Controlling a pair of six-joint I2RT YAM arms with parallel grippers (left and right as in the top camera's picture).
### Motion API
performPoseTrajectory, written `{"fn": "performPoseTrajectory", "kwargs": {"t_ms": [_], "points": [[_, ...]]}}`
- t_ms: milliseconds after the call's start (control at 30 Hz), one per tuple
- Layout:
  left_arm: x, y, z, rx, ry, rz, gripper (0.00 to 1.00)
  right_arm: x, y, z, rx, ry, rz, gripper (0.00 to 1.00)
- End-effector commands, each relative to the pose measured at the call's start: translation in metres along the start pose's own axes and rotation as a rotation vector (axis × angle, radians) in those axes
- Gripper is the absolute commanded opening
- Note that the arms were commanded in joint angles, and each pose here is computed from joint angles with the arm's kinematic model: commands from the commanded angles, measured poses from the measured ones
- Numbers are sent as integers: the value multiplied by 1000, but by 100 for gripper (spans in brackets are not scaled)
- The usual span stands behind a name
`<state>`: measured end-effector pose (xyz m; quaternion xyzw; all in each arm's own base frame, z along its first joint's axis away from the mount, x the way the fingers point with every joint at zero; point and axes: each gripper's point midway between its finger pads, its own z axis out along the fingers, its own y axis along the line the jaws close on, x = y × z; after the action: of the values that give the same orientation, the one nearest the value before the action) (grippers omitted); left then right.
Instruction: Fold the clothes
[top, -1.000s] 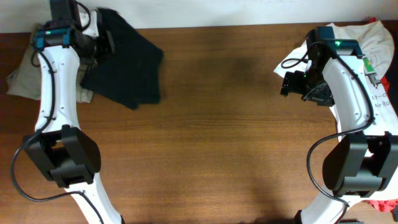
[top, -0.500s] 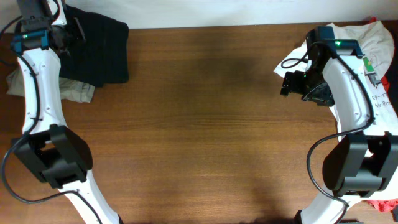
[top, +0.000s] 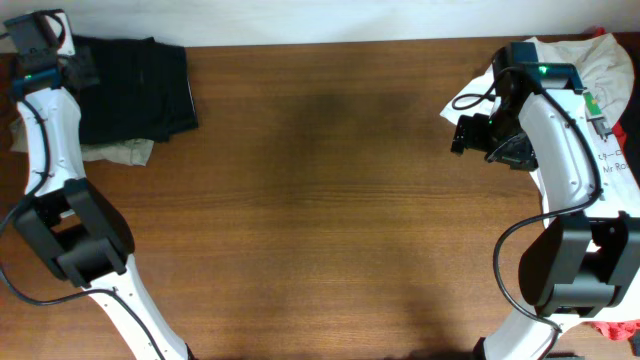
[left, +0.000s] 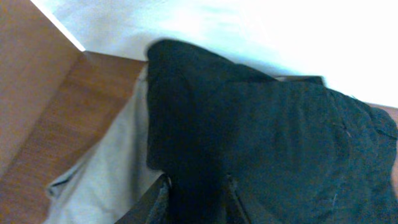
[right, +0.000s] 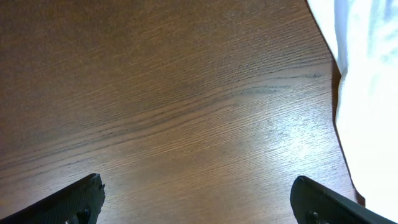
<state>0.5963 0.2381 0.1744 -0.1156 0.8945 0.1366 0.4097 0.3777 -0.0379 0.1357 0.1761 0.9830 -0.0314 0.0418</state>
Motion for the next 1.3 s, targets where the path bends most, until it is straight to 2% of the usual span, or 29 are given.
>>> {"fn": "performPoseTrajectory", "kwargs": {"t_ms": [0, 67, 100, 133, 167, 233, 267, 300, 333, 400, 567, 700, 733, 767, 800, 867, 900, 967, 1133, 1267], "points": [[-1, 45, 5, -152, -9, -11, 47, -1, -3, -4, 15, -15, 0, 99], [3, 62, 2, -226, 9, -20, 54, -1, -3, -4, 15, -15, 0, 99], [7, 59, 3, -206, 22, -22, 54, -1, -3, -4, 15, -15, 0, 99], [10, 47, 5, -147, 35, -17, 53, -1, -3, -4, 15, -15, 0, 99], [11, 28, 6, -57, 37, -16, 45, -1, -3, -4, 15, -15, 0, 99], [12, 8, 6, 18, 42, -7, 46, -1, -3, -4, 15, -15, 0, 99], [14, 2, 6, 25, 53, -1, 52, -1, -3, -4, 15, -15, 0, 99], [19, -1, 5, 31, 72, 3, 63, -1, -3, -4, 15, -15, 0, 99], [24, -3, 5, 35, 94, 6, 79, -1, -3, -4, 15, -15, 0, 99], [35, 3, 6, 32, 133, 1, 94, -1, -3, -4, 15, -15, 0, 99], [59, 30, 15, 5, 197, -32, 96, -1, -3, -4, 15, -15, 0, 99], [92, 30, 39, 56, 260, -56, 99, -1, -3, -4, 15, -15, 0, 99], [99, 27, 45, 77, 272, -61, 96, -1, -3, -4, 15, -15, 0, 99], [107, 25, 51, 83, 285, -62, 81, -1, -3, -4, 15, -15, 0, 99], [110, 24, 56, 85, 287, -53, 50, -1, -3, -4, 15, -15, 0, 99], [105, 30, 58, 55, 264, -39, 13, -1, -3, -4, 15, -15, 0, 99], [99, 35, 56, 30, 250, -36, 0, -1, -3, -4, 15, -15, 0, 99], [78, 50, 42, -40, 219, -31, 0, -1, -3, -4, 15, -15, 0, 99], [24, 61, -1, -61, 112, -34, 0, -1, -3, -4, 15, -15, 0, 99], [24, 61, -6, -63, 122, -33, 0, -1, -3, -4, 15, -15, 0, 99]]}}
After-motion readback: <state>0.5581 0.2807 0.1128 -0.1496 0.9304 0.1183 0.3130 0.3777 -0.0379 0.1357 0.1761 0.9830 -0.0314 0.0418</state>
